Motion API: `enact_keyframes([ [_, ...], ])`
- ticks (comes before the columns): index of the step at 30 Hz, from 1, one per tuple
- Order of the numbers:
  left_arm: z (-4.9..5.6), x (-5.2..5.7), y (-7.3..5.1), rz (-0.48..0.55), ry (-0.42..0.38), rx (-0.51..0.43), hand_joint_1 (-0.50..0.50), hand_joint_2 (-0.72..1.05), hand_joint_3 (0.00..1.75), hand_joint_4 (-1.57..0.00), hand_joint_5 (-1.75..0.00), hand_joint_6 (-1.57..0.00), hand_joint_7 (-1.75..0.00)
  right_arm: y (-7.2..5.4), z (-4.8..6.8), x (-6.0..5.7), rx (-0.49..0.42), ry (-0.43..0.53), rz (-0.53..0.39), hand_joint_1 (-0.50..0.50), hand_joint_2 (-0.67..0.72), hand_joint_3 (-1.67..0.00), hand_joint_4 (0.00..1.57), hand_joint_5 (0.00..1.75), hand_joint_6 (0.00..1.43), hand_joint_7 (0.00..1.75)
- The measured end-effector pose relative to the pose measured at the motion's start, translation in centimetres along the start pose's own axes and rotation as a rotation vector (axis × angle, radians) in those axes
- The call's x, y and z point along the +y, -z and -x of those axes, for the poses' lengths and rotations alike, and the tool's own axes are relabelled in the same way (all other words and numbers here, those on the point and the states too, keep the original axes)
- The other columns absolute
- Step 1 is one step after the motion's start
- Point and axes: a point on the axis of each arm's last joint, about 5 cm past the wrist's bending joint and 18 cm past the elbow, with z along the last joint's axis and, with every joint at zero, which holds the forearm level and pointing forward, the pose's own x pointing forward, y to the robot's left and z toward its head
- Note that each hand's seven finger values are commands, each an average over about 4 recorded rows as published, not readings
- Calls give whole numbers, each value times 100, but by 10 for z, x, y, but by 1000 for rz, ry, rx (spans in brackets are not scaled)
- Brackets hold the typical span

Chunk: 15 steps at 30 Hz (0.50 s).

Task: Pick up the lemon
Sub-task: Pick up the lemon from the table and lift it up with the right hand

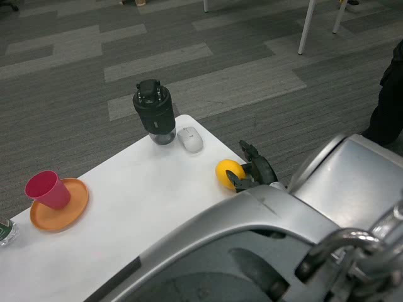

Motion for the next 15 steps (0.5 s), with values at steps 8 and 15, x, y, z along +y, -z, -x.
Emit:
enact_keyframes([
  [8,0,0,0,0,0,0,50,96,9,0,0,0,0,0,0,-1,-1,12,-9,-25,11,-24,0,145,0,0],
  [15,0,0,0,0,0,0,50,96,9,0,0,0,0,1,1,-1,2,14,-11,-25,8,-24,0,145,0,0],
])
